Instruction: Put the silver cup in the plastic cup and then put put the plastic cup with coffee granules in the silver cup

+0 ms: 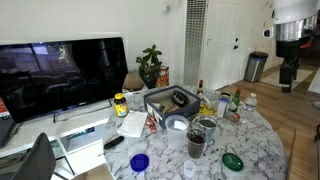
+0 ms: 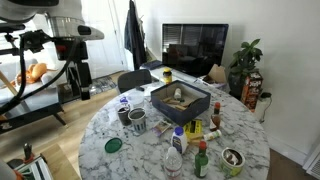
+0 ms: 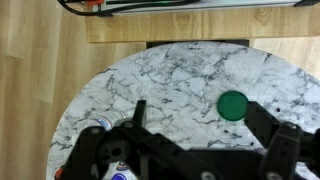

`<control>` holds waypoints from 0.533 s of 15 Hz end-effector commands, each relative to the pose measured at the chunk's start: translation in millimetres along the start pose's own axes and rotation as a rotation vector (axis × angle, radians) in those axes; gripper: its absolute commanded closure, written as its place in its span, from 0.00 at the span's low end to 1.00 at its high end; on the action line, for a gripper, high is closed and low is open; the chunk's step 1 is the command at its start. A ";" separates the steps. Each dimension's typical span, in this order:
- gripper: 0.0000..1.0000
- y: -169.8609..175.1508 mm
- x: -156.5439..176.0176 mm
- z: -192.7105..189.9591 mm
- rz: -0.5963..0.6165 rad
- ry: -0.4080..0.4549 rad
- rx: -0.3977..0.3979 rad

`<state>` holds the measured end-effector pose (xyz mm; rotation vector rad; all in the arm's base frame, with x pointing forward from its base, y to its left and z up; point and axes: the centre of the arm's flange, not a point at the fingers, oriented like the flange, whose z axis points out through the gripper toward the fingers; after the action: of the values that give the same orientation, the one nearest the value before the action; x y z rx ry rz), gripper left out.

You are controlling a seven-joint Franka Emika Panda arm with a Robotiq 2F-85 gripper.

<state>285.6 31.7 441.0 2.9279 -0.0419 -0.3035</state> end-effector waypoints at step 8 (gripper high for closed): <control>0.00 -24.5 4.8 13.1 0.033 -0.017 0.015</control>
<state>285.5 34.6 441.1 2.9324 -0.0394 -0.3026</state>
